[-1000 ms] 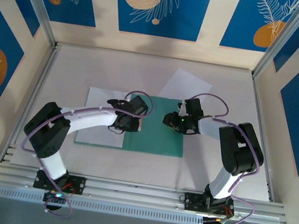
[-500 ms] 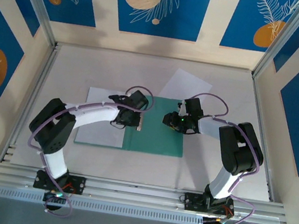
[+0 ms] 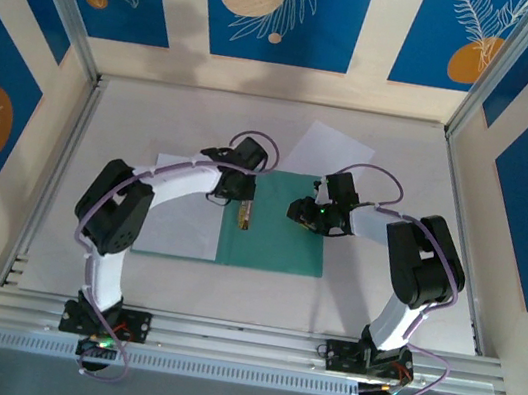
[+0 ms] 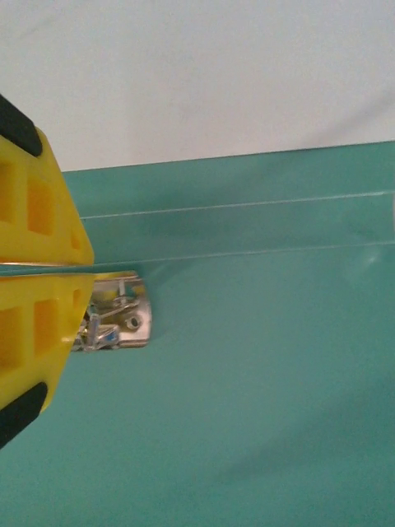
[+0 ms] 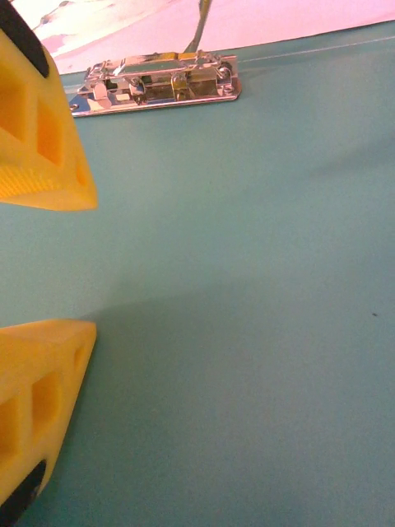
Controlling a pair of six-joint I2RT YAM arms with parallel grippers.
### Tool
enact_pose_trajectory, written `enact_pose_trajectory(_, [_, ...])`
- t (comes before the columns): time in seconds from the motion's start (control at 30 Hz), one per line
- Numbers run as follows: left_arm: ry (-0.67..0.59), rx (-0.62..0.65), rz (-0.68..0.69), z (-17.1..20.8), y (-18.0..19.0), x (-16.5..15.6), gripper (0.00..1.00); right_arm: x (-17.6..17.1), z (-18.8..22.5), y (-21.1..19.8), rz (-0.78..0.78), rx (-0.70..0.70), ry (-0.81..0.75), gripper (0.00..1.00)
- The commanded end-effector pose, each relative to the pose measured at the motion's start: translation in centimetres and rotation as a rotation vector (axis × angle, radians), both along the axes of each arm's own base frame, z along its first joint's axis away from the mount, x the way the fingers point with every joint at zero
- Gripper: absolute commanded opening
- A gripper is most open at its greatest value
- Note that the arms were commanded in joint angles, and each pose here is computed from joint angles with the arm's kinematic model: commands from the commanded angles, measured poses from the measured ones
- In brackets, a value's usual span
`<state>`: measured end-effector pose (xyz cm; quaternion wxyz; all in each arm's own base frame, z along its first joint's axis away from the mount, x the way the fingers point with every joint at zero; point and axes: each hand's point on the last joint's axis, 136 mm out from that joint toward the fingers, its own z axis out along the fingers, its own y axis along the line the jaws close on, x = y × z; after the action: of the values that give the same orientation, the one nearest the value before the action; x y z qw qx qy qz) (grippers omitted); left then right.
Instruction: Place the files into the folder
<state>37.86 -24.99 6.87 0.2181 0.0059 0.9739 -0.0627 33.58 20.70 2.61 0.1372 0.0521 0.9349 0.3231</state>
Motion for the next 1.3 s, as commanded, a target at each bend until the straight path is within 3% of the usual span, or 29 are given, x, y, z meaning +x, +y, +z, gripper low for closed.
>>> enact_pose_trajectory(0.0, [-0.012, -0.006, -0.011, 0.8, 0.1, 1.7, 0.12, -1.9, -1.9, -0.2, 0.022, -0.029, 0.094, 0.41])
enact_pose_trajectory(0.47, [-0.007, -0.055, -0.024, 1.8, -0.8, 2.8, 0.12, -1.8, -1.7, -0.1, 0.026, -0.028, 0.089, 0.41])
enact_pose_trajectory(0.63, [-0.013, -0.065, -0.013, 3.1, -0.1, 1.8, 0.18, -1.7, -1.4, 0.2, 0.034, -0.015, 0.077, 0.41])
enact_pose_trajectory(0.9, [0.005, -0.061, 0.043, 3.2, 3.0, -0.7, 0.22, -2.1, -1.0, 1.6, 0.067, 0.004, 0.059, 0.41])
enact_pose_trajectory(1.27, [0.113, -0.062, 0.175, -2.2, 10.0, -4.8, 0.23, -2.0, 1.0, 2.4, 0.074, -0.003, 0.039, 0.41])
